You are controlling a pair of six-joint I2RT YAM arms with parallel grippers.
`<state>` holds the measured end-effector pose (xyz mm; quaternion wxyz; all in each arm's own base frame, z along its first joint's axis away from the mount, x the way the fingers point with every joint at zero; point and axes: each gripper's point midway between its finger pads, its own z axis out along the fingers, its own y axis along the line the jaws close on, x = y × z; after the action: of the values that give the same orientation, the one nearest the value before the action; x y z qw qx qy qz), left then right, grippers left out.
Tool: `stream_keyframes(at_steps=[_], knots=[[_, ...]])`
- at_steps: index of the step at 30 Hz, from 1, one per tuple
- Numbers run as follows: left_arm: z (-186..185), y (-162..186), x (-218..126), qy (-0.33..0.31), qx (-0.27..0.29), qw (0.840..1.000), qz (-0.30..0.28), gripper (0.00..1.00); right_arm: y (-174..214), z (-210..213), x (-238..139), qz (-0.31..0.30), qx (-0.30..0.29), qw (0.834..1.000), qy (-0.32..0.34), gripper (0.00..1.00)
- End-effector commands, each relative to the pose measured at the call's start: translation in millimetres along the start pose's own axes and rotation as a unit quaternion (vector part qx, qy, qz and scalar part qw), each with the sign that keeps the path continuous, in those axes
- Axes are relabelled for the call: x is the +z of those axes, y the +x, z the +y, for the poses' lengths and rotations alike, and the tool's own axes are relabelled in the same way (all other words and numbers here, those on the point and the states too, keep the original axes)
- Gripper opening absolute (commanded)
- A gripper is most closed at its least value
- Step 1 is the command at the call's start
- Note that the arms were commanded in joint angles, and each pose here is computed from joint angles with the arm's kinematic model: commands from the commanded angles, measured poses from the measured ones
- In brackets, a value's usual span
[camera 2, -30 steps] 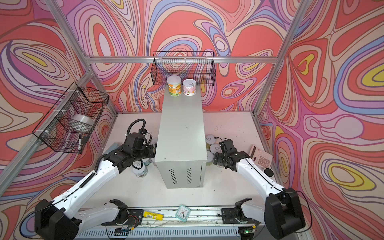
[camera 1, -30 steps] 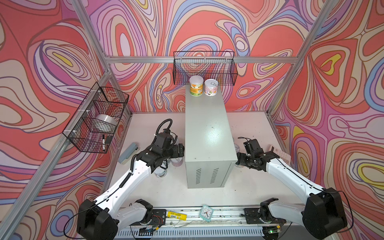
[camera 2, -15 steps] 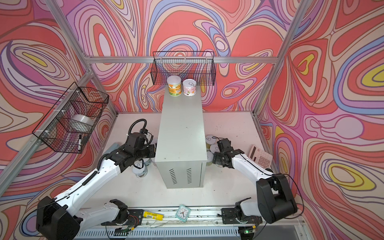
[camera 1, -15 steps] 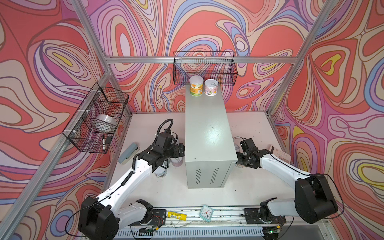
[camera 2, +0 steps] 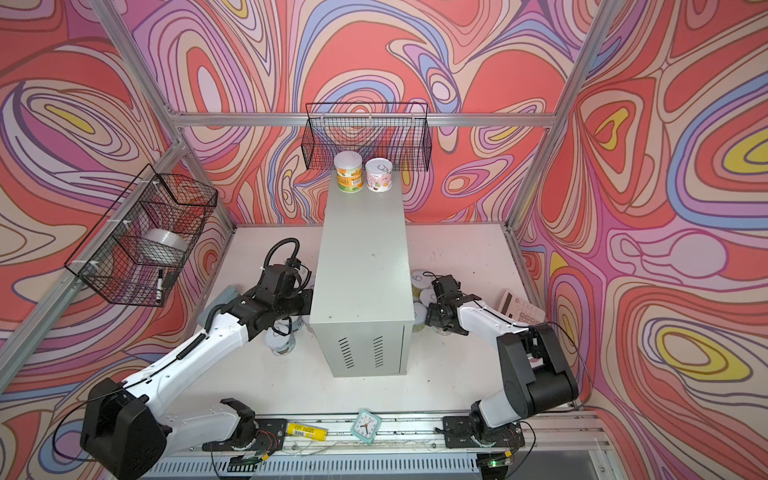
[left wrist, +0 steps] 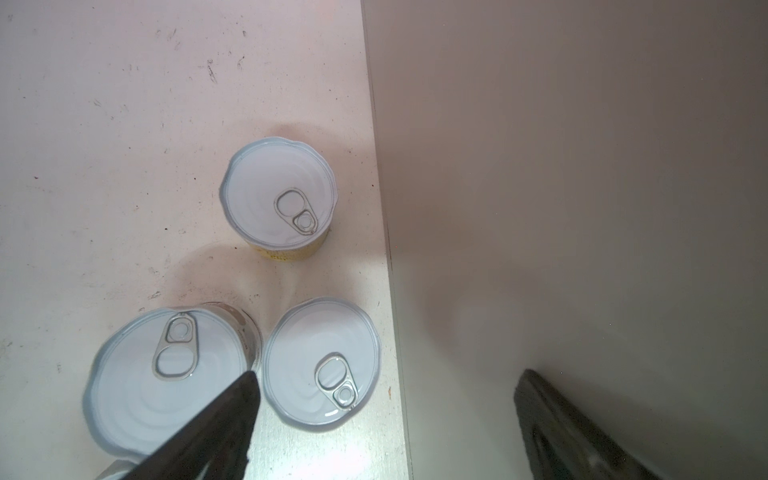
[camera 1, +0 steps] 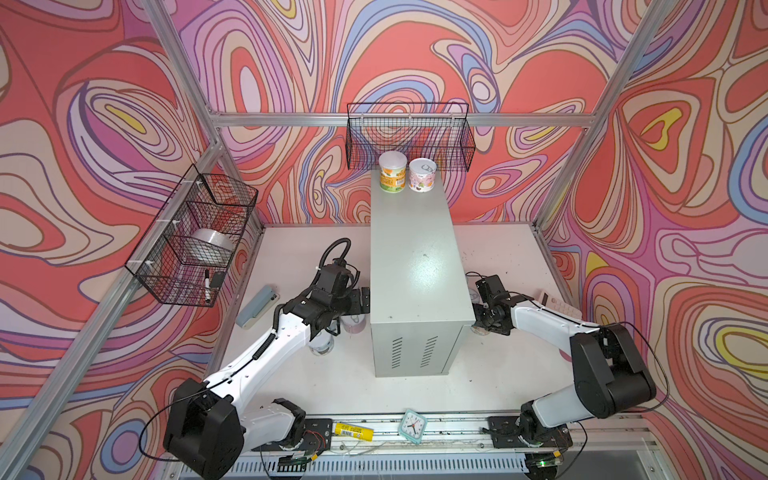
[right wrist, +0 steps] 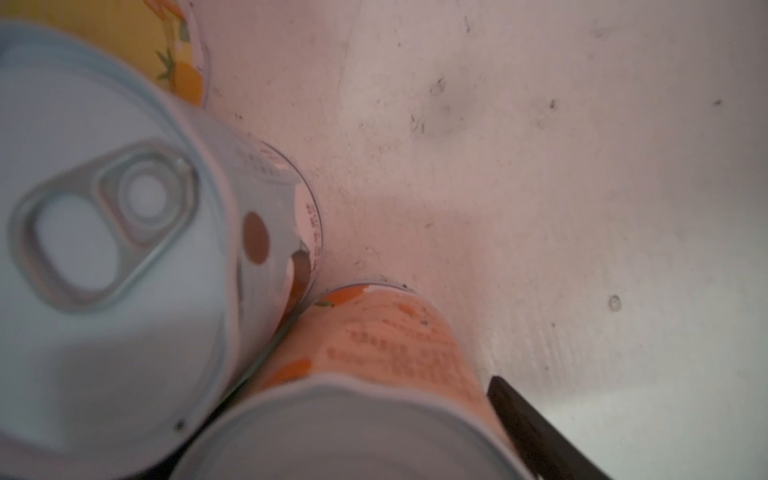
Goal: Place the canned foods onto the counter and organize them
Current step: 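Lower the right gripper onto the orange-labeled can in the cluster, then close the right gripper on the orange-labeled can and lift it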
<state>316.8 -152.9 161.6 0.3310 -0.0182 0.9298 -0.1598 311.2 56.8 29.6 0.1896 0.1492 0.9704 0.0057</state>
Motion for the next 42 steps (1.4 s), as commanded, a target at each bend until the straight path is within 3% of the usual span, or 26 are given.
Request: stream_keyframes(at_steps=[1,4,8,9,11,12,31,42], knots=[[-5.6,-5.1,2.2,0.008,0.004,1.0,-0.006,0.96,-15.1,4.0,0.7,-0.013,0.008,1.0,-0.004,0.83],[-6.7,-6.5,2.3,0.008,0.005,1.0,-0.006,0.97,-15.8,5.4,2.3,-0.008,0.006,1.0,-0.007,0.8],[-6.2,-6.2,3.5,0.007,0.003,1.0,-0.004,0.96,-13.7,5.1,1.8,-0.004,0.004,1.0,-0.008,0.6],[-6.1,-6.6,3.3,0.007,0.002,1.0,-0.005,0.96,-13.2,4.9,1.1,-0.005,0.004,1.0,-0.008,0.52],[-6.4,-6.9,2.1,0.008,0.002,1.0,-0.006,0.96,-11.3,2.7,-1.1,-0.005,0.005,1.0,-0.006,0.07],[-6.8,-7.5,1.0,0.009,0.001,1.0,-0.007,0.96,-10.3,1.6,-2.5,-0.004,0.005,1.0,-0.004,0.0],[-5.7,-21.1,-23.1,-0.009,0.022,1.0,-0.012,0.96,-11.1,0.5,-130.8,-0.052,0.027,0.995,-0.086,0.0],[-16.5,-31.0,-8.1,0.011,0.017,1.0,0.003,0.96,-35.1,13.1,-179.6,-0.088,0.022,0.988,-0.124,0.0]])
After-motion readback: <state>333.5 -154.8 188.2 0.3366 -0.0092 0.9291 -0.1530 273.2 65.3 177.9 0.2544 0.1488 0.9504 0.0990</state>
